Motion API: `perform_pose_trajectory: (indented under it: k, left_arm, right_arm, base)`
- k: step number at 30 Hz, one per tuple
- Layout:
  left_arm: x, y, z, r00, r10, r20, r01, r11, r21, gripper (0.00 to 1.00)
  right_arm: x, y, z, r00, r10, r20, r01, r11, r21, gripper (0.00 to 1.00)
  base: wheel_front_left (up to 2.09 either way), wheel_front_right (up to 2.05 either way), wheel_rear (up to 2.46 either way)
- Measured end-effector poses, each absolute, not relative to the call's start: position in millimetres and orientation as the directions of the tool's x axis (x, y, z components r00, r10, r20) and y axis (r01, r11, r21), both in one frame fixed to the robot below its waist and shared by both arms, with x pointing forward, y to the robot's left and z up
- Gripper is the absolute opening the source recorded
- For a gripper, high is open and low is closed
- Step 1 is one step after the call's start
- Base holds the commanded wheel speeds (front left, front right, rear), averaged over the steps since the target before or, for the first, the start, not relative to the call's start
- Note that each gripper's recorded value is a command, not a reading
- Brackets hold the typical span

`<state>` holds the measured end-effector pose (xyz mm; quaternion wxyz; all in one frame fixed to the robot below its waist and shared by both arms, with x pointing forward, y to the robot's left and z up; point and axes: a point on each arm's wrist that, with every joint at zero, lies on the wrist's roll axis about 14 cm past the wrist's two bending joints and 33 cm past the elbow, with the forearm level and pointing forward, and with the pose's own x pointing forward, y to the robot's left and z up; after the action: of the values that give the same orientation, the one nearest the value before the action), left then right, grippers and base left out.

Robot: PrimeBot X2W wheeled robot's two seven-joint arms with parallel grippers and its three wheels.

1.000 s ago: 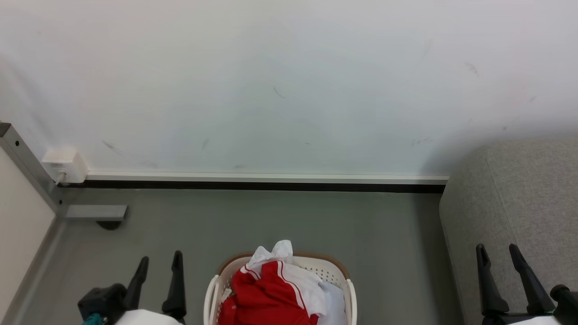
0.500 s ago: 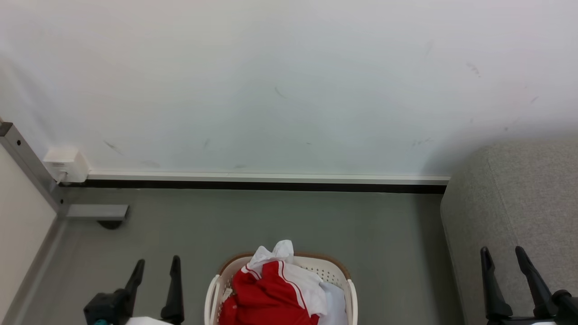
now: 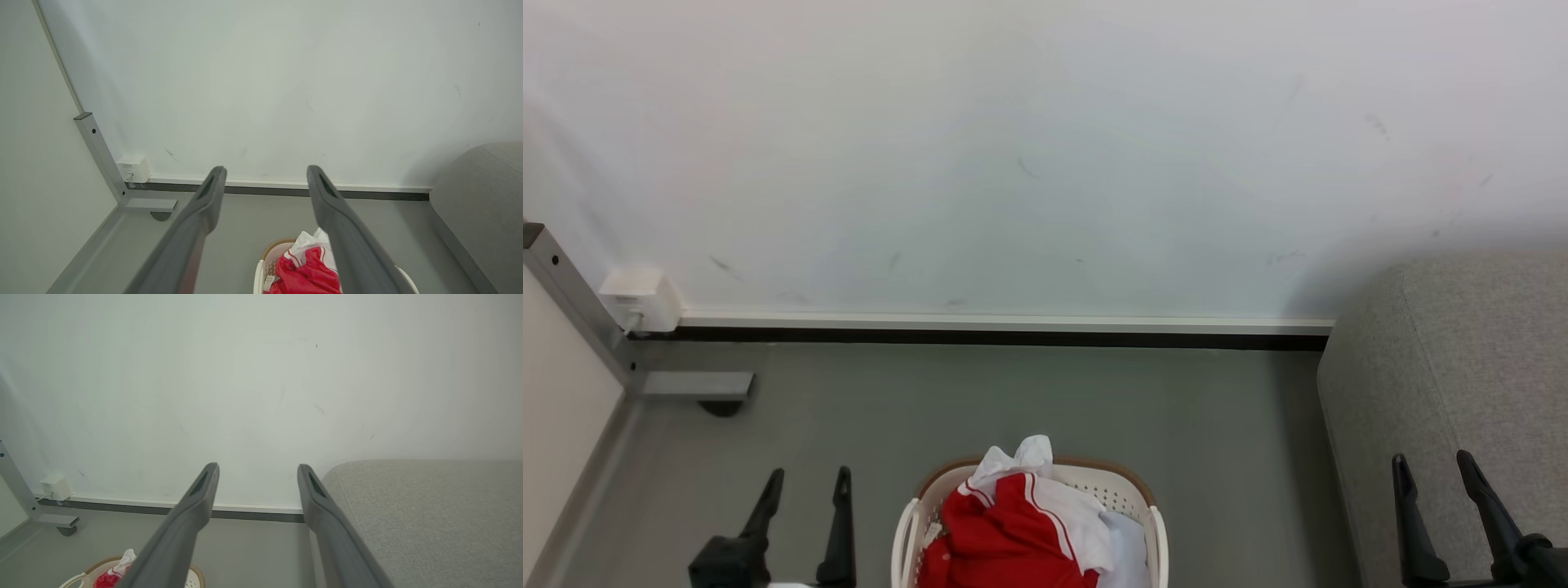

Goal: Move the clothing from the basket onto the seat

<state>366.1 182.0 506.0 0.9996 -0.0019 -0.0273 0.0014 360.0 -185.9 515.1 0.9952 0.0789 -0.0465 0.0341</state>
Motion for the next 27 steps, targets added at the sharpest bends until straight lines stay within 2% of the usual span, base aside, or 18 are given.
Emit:
perform_pose_trajectory:
  k: [16,27]
  left_arm:
    - [366.4,174.4,508.3,0.996,-0.035,0.086,0.024,0.993,0.117,1.00]
    - [389.6,152.4,506.3,0.991,-0.105,0.081,0.097,0.990,0.102,1.00]
  right_arm:
    - [356.5,-186.6,513.7,0.992,0.070,0.106,-0.078,0.994,0.070,1.00]
    - [363.5,-194.8,510.4,0.994,0.044,0.097,-0.052,0.995,0.083,1.00]
  base:
    - [0.00,0.00,0.00]
    - [0.00,0.00,0.00]
